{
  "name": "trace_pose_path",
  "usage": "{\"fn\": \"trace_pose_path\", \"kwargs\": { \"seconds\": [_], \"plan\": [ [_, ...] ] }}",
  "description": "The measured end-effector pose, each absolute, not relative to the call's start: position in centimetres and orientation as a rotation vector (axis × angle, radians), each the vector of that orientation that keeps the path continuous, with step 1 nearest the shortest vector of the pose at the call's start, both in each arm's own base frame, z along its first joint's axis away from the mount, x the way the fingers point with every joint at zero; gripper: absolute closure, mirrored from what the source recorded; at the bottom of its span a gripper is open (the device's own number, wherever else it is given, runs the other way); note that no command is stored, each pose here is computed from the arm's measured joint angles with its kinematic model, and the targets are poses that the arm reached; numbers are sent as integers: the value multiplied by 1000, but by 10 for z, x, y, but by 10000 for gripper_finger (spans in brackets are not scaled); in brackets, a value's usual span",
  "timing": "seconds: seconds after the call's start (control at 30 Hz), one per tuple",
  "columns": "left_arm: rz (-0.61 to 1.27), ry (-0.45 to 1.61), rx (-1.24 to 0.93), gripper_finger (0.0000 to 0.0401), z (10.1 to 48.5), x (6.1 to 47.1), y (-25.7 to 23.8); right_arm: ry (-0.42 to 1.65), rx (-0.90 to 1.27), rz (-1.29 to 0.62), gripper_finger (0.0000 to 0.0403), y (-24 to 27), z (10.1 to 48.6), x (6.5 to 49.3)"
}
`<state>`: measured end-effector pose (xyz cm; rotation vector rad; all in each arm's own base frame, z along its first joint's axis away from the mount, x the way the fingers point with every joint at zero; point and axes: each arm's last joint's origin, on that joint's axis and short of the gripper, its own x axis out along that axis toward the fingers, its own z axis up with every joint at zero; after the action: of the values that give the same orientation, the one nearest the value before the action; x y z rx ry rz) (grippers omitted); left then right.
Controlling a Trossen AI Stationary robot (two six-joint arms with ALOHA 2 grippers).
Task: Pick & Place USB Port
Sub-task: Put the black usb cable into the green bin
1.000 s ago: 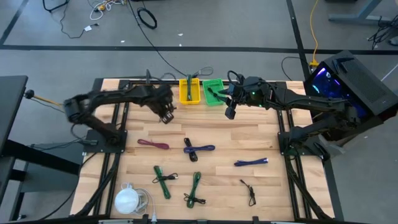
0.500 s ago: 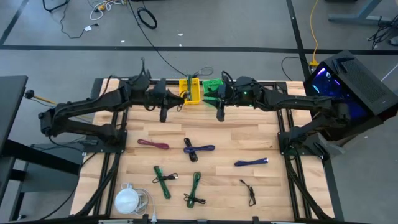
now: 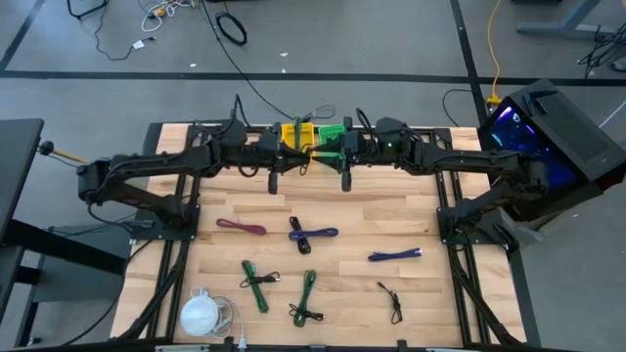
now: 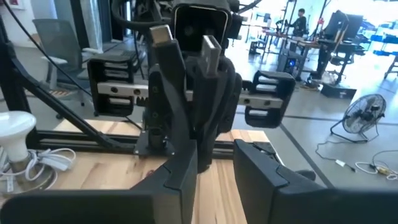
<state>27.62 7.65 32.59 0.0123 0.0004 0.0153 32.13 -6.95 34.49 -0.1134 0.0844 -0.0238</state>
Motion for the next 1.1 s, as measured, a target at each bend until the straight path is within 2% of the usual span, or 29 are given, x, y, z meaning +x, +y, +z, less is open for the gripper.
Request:
{"fn": "trace_pose_path", "kwargs": {
  "seconds": [0.27, 0.4, 0.5, 0.6, 0.63, 0.93, 1.1],
  "plan": [
    [-8, -25, 15, 373, 326, 279, 75, 47, -118, -5, 256, -69, 346, 325],
    [-14, -32, 5, 373, 327, 279, 75, -13, -115, 30, 254, -67, 348, 329],
    [-14, -26, -7, 373, 326, 280, 73, 1, -90, 11, 292, -69, 344, 332],
    [-10, -26, -8, 373, 326, 280, 73, 20, -100, 12, 375, -69, 340, 335],
    [-11, -22, -13, 372, 326, 280, 73, 20, -104, 11, 385, -69, 339, 335],
    [-5, -8, -3, 315, 325, 280, 73, 53, -85, -46, 399, -72, 341, 329],
    [12, 23, 13, 298, 322, 279, 77, 94, -78, -71, 401, -77, 343, 321]
  ]
}}
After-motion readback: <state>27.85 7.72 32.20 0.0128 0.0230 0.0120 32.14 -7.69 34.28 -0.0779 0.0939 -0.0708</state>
